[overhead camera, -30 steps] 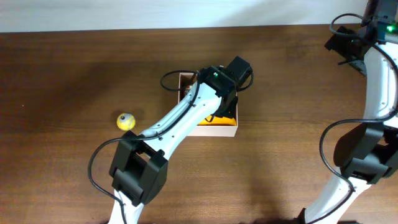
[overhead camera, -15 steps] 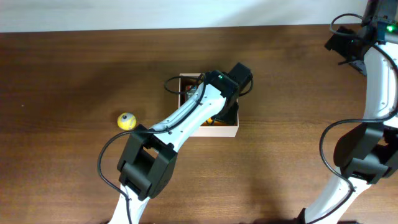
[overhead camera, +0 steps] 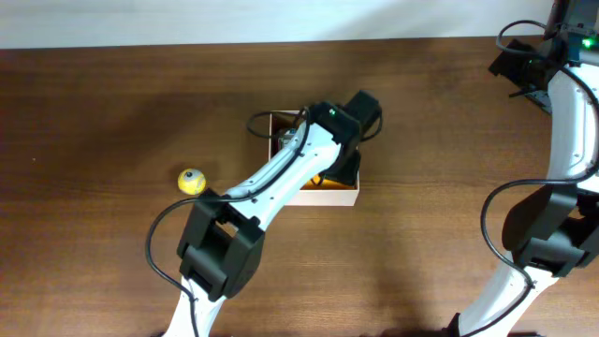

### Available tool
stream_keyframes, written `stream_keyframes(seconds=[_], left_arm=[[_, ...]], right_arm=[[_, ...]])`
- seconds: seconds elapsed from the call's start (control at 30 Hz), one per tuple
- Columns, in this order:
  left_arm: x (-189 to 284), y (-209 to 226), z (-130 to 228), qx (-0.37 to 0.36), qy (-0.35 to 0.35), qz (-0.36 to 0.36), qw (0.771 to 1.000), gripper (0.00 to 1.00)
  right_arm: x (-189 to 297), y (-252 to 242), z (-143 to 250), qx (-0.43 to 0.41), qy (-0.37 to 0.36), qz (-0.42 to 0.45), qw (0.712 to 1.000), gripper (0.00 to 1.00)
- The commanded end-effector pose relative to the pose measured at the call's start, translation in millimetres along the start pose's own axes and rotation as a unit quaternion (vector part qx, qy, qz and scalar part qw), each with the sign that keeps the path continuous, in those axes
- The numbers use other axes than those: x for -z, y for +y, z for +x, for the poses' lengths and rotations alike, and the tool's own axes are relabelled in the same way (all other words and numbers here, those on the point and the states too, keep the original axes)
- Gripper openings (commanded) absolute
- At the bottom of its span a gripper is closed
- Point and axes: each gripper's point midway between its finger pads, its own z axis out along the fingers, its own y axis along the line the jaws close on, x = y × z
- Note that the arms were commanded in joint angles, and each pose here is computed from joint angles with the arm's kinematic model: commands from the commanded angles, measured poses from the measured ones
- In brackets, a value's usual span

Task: Pack container
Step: 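Open the left gripper, retract left, and move over the yellow ball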

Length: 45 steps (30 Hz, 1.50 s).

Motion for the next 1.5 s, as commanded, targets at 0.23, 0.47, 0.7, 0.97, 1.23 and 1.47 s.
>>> stream_keyframes(seconds=[0.23, 0.47, 0.7, 0.97, 1.23, 1.47], left_arm=[[90.1, 26.9, -40.0, 0.025, -0.073, -0.007, 0.997, 0.79], [102.8, 117.8, -30.6, 0.109, -0.026, -0.047, 0.993, 0.83], [80.3, 215.7, -2.2, 0.203, 0.052, -0.083, 0.974, 0.86], [29.1, 261.8, 37.8, 0.175, 0.145, -0.063, 0.972, 0.97], [-17.1, 258.9, 79.4, 0.080, 0.214, 0.038, 0.973, 0.97], [-32.3, 267.7, 81.2, 0.093, 0.198, 0.069, 0.973, 0.97]], right_arm=[[-0.8, 0.6, 0.8, -0.005, 0.001, 0.000, 1.000, 0.99], [-0.8, 0.6, 0.8, -0.005, 0.001, 0.000, 1.000, 0.99], [-0.8, 0.6, 0.8, -0.005, 0.001, 0.000, 1.000, 0.99], [-0.8, 0.6, 0.8, -0.005, 0.001, 0.000, 1.000, 0.99], [-0.8, 0.6, 0.8, -0.005, 0.001, 0.000, 1.000, 0.99], [-0.8, 0.6, 0.8, -0.005, 0.001, 0.000, 1.000, 0.99]])
